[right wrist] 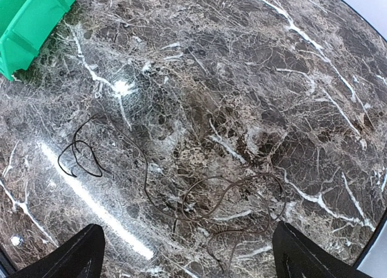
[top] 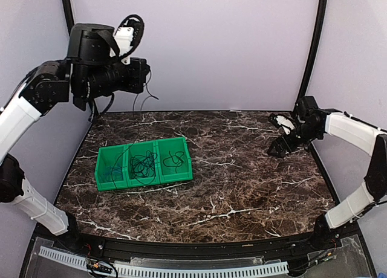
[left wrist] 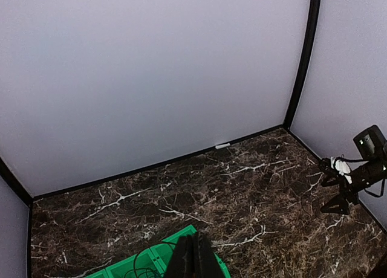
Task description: Untangle the cables
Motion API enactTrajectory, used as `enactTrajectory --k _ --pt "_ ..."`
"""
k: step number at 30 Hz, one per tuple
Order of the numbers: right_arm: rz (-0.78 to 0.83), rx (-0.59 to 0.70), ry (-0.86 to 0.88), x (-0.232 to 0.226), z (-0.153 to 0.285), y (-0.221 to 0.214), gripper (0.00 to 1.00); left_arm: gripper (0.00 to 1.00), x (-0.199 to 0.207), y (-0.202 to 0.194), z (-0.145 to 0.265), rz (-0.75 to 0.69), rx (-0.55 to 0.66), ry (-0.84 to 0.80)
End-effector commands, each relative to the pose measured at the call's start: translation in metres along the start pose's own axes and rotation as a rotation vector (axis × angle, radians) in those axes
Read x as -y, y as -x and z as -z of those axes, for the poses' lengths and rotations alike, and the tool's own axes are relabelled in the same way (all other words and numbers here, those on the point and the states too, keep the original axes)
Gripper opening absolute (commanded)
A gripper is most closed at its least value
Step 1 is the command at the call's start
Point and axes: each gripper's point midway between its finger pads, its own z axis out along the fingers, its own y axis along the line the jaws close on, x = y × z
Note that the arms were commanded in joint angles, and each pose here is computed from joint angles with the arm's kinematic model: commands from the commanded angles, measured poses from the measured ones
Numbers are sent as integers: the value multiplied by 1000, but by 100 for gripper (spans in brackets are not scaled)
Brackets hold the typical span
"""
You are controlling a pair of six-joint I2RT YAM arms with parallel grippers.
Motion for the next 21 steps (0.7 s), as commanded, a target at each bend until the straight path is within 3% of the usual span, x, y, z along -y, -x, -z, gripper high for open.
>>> enactTrajectory --k 1,7,15,21 --pt "43 92 40 -13 10 11 99 0 17 5 -8 36 21 -63" --pt "104 238 195 -50 5 13 99 0 6 48 11 55 132 -49" --pt "147 193 269 -74 -10 5 99 0 0 80 28 65 224 -67" --pt "148 170 271 -76 -17 0 99 0 3 76 20 44 218 -46"
